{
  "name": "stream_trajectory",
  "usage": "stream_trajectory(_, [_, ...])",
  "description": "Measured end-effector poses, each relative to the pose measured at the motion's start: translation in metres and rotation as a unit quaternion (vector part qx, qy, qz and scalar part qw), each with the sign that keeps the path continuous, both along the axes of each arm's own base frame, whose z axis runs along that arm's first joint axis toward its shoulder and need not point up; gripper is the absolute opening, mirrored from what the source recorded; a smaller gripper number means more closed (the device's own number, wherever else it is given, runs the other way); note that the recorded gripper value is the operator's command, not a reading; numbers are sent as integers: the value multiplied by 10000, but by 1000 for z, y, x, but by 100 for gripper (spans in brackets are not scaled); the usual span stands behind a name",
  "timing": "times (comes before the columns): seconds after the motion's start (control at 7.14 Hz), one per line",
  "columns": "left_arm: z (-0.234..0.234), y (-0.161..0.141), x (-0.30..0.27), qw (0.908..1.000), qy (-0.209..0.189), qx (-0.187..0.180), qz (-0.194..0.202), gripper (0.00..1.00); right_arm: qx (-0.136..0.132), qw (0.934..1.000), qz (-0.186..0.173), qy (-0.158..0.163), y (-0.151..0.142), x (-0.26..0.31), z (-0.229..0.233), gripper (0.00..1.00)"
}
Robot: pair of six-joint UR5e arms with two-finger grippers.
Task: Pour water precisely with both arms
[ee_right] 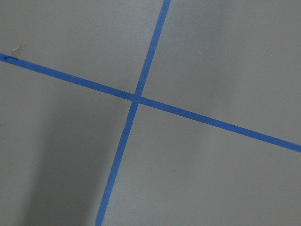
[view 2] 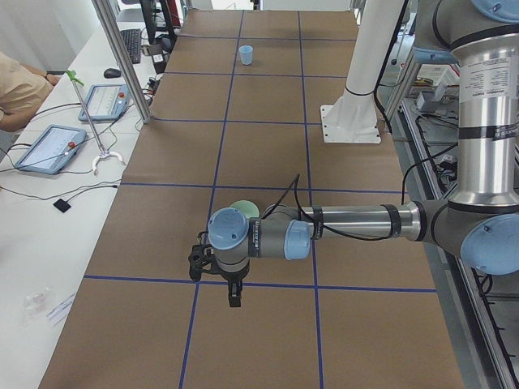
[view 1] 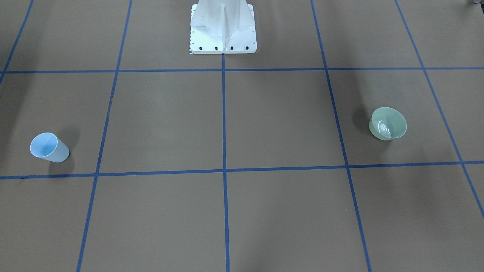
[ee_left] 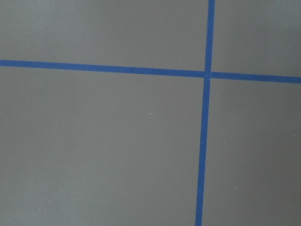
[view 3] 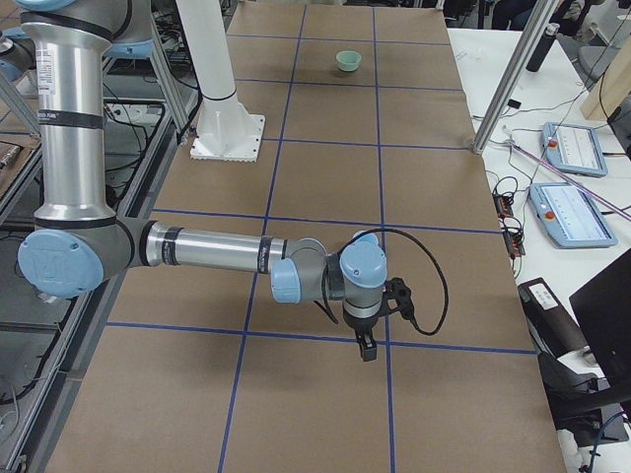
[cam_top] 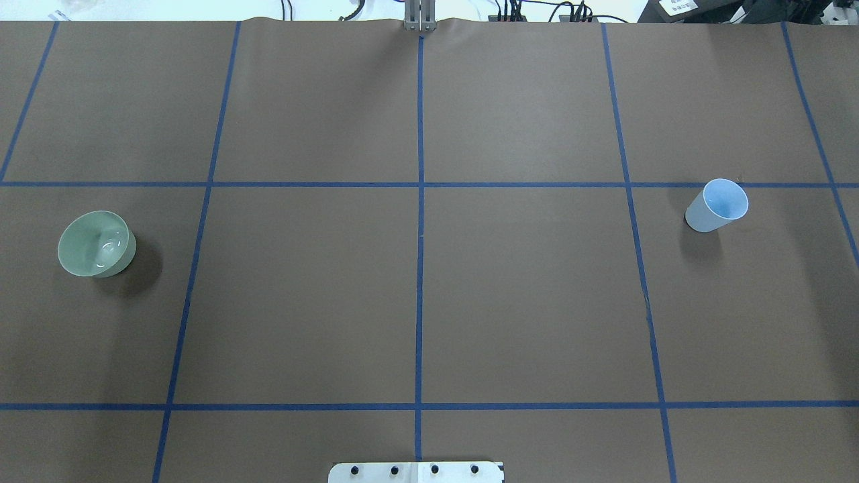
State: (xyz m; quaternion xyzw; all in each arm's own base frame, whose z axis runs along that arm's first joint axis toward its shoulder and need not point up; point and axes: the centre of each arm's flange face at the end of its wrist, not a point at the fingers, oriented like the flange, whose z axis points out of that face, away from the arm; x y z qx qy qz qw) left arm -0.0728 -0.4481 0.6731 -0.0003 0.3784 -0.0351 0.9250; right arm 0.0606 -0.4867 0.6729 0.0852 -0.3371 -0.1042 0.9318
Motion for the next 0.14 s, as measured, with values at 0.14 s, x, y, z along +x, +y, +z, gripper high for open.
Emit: stream_trajectory(0.14, [0, 2, 0, 10000, 0, -5, 0, 100, -29, 10000, 50, 0, -1, 0, -2, 100])
